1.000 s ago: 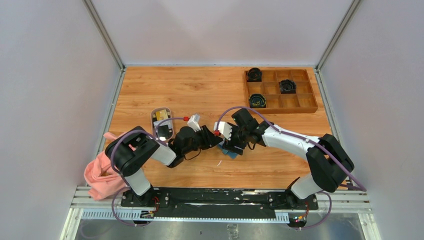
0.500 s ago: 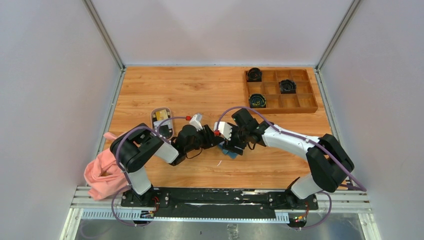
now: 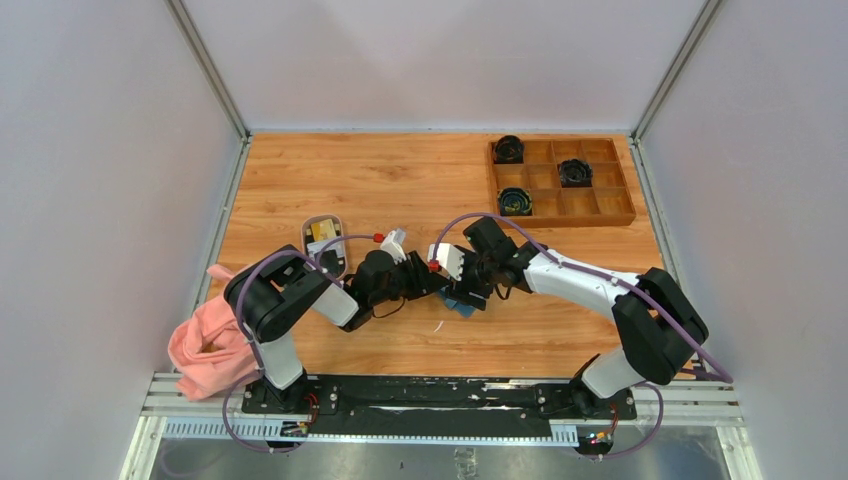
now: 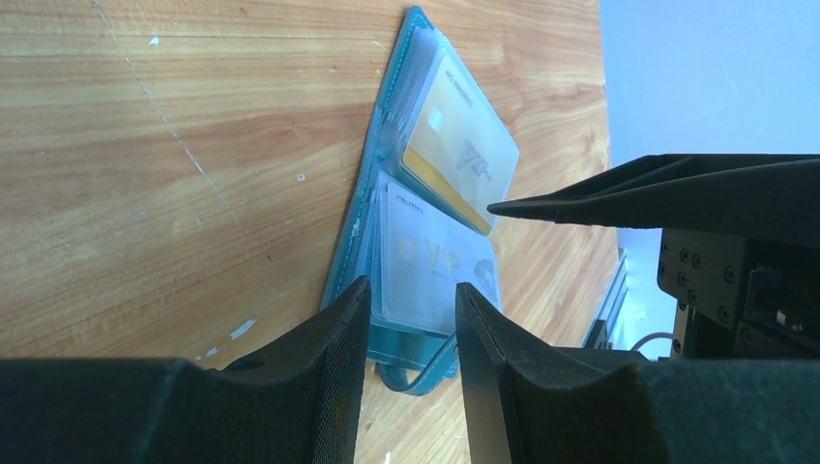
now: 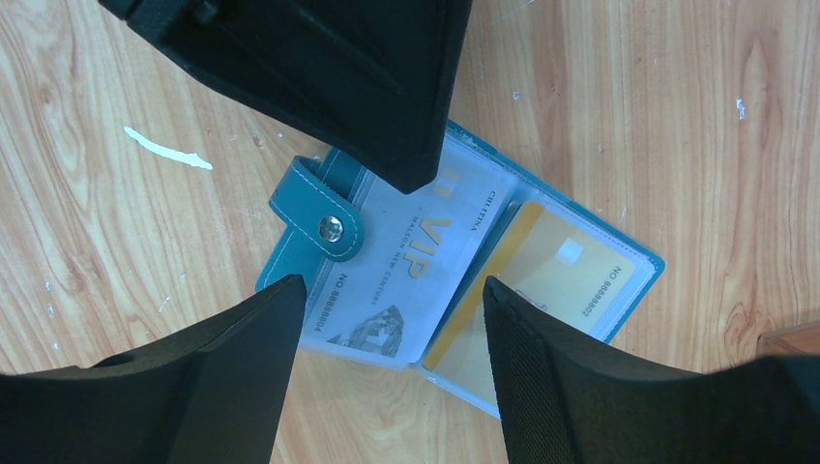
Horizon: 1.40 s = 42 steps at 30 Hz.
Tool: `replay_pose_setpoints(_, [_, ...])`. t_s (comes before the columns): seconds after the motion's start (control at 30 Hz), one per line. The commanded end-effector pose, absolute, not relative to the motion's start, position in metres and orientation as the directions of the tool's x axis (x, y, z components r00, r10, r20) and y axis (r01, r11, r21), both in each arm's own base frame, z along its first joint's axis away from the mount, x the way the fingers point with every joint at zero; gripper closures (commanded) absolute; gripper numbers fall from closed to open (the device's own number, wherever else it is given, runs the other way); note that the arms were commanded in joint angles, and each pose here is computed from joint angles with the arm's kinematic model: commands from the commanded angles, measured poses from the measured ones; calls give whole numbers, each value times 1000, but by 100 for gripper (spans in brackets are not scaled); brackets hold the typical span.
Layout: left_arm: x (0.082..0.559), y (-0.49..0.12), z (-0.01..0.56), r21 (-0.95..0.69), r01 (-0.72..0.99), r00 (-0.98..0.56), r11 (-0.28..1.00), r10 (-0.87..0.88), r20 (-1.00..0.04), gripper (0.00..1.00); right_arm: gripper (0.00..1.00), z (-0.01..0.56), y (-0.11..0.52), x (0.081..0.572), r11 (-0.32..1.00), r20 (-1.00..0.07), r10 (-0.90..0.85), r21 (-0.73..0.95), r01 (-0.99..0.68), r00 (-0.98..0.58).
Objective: Put the credit cards into the card holder
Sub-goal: Insert the credit card into the card holder.
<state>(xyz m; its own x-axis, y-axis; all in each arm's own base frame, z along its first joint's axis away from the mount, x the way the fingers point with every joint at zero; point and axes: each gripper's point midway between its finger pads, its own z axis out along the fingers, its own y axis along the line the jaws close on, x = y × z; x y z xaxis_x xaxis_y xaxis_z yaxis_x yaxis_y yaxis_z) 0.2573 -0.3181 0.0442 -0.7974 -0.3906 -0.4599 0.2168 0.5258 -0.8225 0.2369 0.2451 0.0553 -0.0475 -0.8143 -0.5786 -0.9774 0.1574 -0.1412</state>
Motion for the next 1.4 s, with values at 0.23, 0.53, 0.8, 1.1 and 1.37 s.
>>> replay_pose_setpoints(0.23, [263,-320,52,-828,238,-783,508,-404,-473,60,29,67,247,244,177,-590,-805,-142,-974,-61])
replay_pose_setpoints(0.53, [265,-313,50,-796,232,-771,559,-393,-501,60,29,66,246,243,178,-590,-805,-138,-974,-64])
replay_pose_setpoints(0.8, [266,-313,56,-795,245,-766,555,-392,-510,60,29,67,247,244,178,-590,-805,-139,-974,-63])
replay_pose_setpoints(1.1, [265,-315,60,-804,253,-765,538,-397,-507,60,29,66,247,244,177,-589,-806,-138,-974,-63])
replay_pose_setpoints(1.37, [265,-316,63,-807,265,-761,528,-400,-511,61,29,66,246,243,178,-588,-806,-136,-975,-65])
